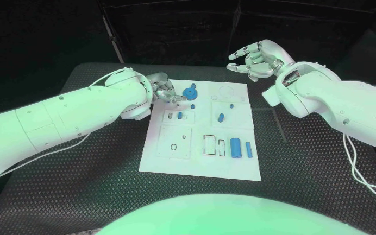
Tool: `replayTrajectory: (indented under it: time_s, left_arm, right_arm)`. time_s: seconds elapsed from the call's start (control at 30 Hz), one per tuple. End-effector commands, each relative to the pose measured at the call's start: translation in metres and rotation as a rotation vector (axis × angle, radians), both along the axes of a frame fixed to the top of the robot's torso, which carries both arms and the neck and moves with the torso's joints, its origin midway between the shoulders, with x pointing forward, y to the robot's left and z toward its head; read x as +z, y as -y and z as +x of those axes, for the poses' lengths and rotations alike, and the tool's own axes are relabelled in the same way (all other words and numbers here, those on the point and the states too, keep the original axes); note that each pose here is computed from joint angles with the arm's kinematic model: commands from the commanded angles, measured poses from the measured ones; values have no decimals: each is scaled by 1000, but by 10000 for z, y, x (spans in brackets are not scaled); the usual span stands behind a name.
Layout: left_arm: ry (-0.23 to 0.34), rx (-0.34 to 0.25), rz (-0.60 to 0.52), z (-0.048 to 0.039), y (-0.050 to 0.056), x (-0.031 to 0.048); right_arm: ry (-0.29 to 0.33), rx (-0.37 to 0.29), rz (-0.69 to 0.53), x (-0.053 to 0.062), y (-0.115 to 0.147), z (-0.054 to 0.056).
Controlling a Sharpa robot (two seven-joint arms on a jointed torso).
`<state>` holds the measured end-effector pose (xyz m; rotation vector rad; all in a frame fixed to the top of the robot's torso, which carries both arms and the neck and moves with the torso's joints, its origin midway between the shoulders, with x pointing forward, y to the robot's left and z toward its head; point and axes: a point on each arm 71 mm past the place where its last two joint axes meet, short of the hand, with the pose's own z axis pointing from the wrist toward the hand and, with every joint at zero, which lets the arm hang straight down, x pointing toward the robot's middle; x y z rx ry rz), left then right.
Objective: Assemble the parts on the task board
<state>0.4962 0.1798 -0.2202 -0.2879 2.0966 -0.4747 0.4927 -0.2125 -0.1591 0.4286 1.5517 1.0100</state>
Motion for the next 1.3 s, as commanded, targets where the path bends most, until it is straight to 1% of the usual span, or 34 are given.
replayTrajectory:
  time_s: [0.03, 0.1, 0.17, 0.27, 0.33, 0.37, 0.47, 0.5, 0.63, 0.77, 0.97, 1.13, 1.3]
  left_arm:
    - [-49, -44, 42, 29, -26, 55]
    - [-50, -45, 56, 109, -62, 124]
    - [-49, -38, 69, 213, -95, 187]
    - [-54, -22, 89, 373, -135, 246]
    - [-62, -14, 104, 451, -153, 255]
    - [-72, -11, 118, 505, -163, 251]
    - [-89, -4, 139, 580, -175, 233]
    - [-92, -3, 141, 590, -177, 229]
    - [-117, 12, 164, 674, -210, 186]
    - [-143, 24, 183, 731, -246, 142]
    - [-176, 23, 209, 766, -236, 65]
    - [-184, 25, 216, 783, -215, 29]
    - [-202, 16, 228, 782, -201, -4]
  right_arm:
    - [6, -6, 7, 17, 8, 5]
    - [5, -6, 7, 15, 9, 6]
    - [5, -5, 7, 13, 4, 8]
    - [3, -3, 8, 11, -7, 10]
    - [3, -1, 8, 10, -13, 11]
    - [2, -1, 8, 9, -15, 11]
    - [2, 0, 8, 7, -22, 14]
    - [2, 0, 8, 7, -23, 14]
    - [1, 2, 9, 5, -35, 16]
    - [0, 4, 9, 3, -42, 19]
    - [-1, 6, 10, 1, -56, 22]
    - [-2, 5, 11, -3, -61, 26]
    - [-2, 6, 11, -5, -69, 30]
